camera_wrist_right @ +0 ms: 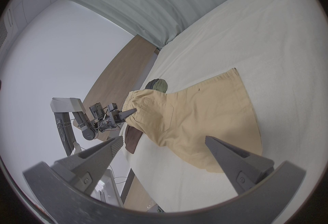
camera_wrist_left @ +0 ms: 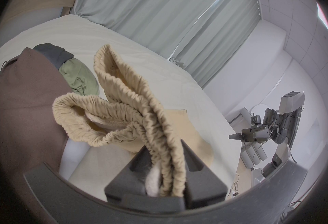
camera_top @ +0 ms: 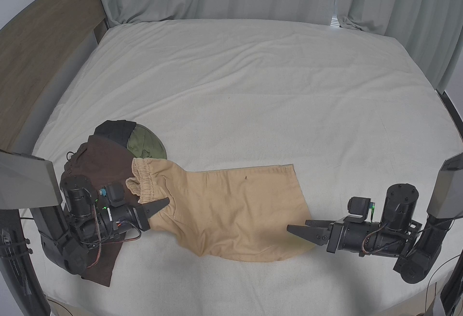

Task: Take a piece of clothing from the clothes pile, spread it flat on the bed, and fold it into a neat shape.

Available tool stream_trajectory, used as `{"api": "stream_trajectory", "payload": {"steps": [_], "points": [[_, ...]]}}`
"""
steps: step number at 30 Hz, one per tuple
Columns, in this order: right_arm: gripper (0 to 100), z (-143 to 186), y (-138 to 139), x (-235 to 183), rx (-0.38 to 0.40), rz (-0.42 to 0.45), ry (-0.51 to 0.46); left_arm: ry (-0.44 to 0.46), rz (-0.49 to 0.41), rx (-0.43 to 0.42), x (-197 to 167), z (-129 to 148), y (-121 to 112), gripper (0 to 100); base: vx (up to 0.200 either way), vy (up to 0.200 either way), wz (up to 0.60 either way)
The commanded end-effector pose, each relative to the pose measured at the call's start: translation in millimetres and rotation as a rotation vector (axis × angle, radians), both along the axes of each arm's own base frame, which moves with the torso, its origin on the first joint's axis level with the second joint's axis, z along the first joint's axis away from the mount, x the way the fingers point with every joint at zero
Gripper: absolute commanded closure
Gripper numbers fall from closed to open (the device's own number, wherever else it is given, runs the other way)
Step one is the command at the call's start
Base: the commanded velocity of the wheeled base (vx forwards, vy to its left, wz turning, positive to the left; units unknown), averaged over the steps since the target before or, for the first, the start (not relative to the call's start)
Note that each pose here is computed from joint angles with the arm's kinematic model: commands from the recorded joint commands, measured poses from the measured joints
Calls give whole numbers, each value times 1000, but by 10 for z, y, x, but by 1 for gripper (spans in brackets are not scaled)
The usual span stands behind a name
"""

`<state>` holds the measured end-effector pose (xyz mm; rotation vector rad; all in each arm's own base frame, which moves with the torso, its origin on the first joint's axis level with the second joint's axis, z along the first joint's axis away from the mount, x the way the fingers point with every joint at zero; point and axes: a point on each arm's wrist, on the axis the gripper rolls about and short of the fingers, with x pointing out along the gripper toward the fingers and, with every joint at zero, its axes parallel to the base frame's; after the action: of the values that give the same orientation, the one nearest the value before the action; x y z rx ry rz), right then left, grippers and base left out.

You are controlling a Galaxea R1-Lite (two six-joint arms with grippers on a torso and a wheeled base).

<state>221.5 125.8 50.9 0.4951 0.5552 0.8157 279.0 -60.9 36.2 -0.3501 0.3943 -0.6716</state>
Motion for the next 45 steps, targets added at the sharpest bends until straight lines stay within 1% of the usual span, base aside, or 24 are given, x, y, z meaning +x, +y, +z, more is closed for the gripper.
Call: {"api": "stream_trajectory", "payload": {"steps": [1, 7, 12, 16, 17, 20, 25, 29, 35, 39, 45], "points": [[0, 5, -5, 2, 1, -2, -2, -20, -20, -8, 38, 29, -86, 100, 0, 0, 0], [0, 1, -8, 5, 1, -2, 0, -22, -49, -34, 56, 59, -209, 100, 0, 0, 0], [0, 3, -11, 7, 2, -4, -2, -27, -38, -38, 75, 70, -283, 100, 0, 0, 0], [0, 5, -11, 6, 2, -4, -2, -40, -49, -41, 87, 89, -342, 100, 0, 0, 0], [0, 5, -11, 6, 2, -4, -2, -45, -58, -43, 93, 96, -387, 100, 0, 0, 0], [0, 7, -15, 8, 2, -5, -3, -49, -54, -47, 111, 98, -443, 100, 0, 0, 0], [0, 16, -14, 9, 5, -4, -7, -47, -75, -72, 132, 112, -550, 100, 0, 0, 0], [0, 16, -14, 9, 5, -4, -7, -49, -95, -74, 151, 88, -629, 100, 0, 0, 0], [0, 22, -23, 17, 6, -8, -10, -48, -96, -70, 181, 42, -706, 100, 0, 0, 0], [0, 34, -31, 28, 9, -13, -15, -62, -114, -76, 193, 63, -771, 100, 0, 0, 0], [0, 36, -47, 40, 10, -20, -17, -61, -143, -77, 211, 17, -884, 100, 0, 0, 0]]}}
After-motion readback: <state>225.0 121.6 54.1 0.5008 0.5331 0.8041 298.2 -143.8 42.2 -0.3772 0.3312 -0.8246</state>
